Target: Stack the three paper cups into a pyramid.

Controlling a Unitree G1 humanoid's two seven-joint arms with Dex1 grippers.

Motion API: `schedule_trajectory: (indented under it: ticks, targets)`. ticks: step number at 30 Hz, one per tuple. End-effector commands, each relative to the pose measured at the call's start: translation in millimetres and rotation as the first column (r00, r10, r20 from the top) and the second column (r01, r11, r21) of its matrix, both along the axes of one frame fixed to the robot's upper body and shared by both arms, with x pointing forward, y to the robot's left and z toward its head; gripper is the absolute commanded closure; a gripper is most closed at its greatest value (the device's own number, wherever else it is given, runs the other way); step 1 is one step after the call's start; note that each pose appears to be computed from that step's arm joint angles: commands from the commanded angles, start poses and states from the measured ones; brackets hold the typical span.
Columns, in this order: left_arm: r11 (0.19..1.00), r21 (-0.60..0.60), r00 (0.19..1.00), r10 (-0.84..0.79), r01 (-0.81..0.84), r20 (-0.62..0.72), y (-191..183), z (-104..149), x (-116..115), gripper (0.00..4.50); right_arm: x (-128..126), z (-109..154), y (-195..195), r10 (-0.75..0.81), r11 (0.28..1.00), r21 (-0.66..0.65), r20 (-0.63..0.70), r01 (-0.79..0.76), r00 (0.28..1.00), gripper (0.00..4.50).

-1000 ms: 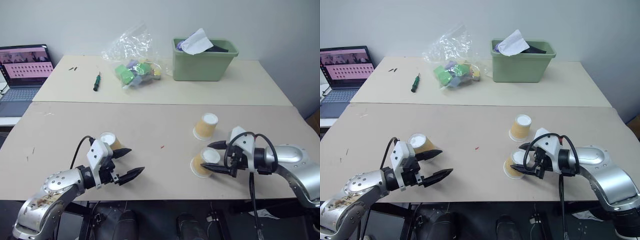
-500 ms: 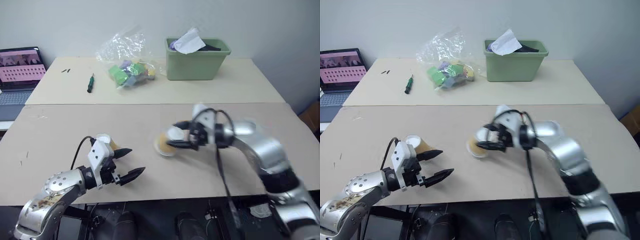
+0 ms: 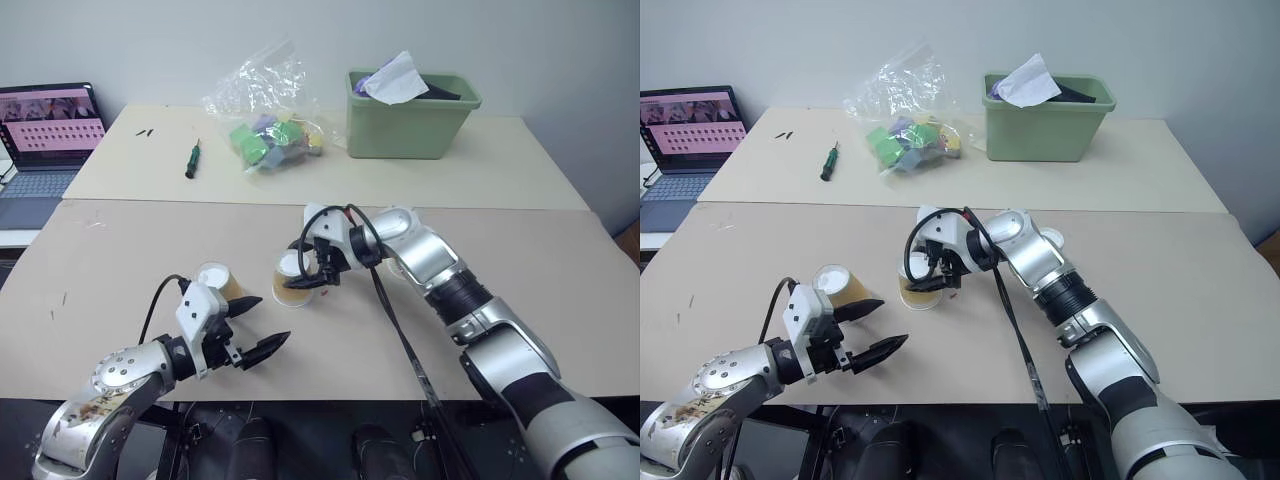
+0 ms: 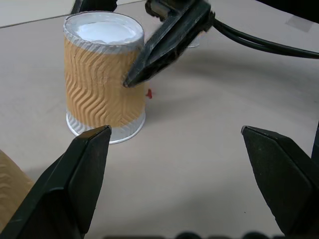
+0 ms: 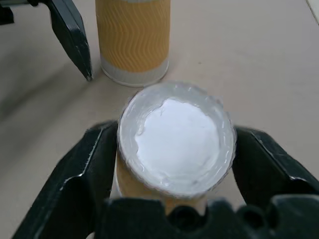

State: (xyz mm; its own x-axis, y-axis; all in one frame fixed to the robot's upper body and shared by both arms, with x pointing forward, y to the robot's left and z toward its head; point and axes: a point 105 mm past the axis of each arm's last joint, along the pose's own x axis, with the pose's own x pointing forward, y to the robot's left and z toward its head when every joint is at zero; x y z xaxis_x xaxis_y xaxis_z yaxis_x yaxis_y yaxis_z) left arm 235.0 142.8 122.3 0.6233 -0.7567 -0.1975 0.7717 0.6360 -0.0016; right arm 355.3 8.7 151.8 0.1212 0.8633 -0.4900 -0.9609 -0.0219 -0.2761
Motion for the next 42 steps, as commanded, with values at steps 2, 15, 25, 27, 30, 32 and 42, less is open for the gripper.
schedule_trajectory:
  ticks: [2, 15, 25, 27, 30, 32, 42]
  targets:
    - [1.0, 0.0, 0.999, -0.007, 0.007, 0.042, -3.4, 9.5, -2.9, 0.0, -2.4, 38.9, -12.3, -0.027, 0.99, 0.137, 0.082, 0.016, 0.996, 0.02]
    - [1.0, 0.006, 0.998, 0.02, -0.02, 0.055, 4.1, 9.8, 2.9, 0.0, -79.6, 24.2, -164.0, -0.473, 0.852, 0.144, -0.197, 0.503, 0.859, 0.02]
    - [1.0, 0.012, 0.998, 0.002, -0.002, 0.07, 1.3, 13.9, 12.0, 0.0, 0.0, -17.4, -217.4, -0.918, 0.372, 0.165, -0.079, 0.913, 0.388, 0.02]
    - [1.0, 0.01, 0.997, 0.012, -0.012, 0.073, 3.1, 14.7, 13.5, 0.0, 3.6, -5.7, -207.1, -0.902, 0.387, 0.212, -0.115, 0.897, 0.416, 0.02]
    - [1.0, 0.009, 0.997, 0.024, -0.024, 0.074, 5.3, 14.8, 14.5, 0.0, 7.2, 8.0, -197.9, -0.883, 0.394, 0.259, -0.157, 0.882, 0.441, 0.02]
    - [1.0, 0.01, 0.997, 0.025, -0.026, 0.075, 5.7, 14.5, 14.0, 0.0, 10.6, 15.5, -195.4, -0.877, 0.386, 0.279, -0.186, 0.879, 0.444, 0.02]
    - [0.999, 0.013, 0.995, 0.051, -0.052, 0.08, 7.8, 14.0, 13.9, 0.0, 29.7, 27.1, -185.5, -0.865, 0.381, 0.307, -0.214, 0.872, 0.454, 0.02]
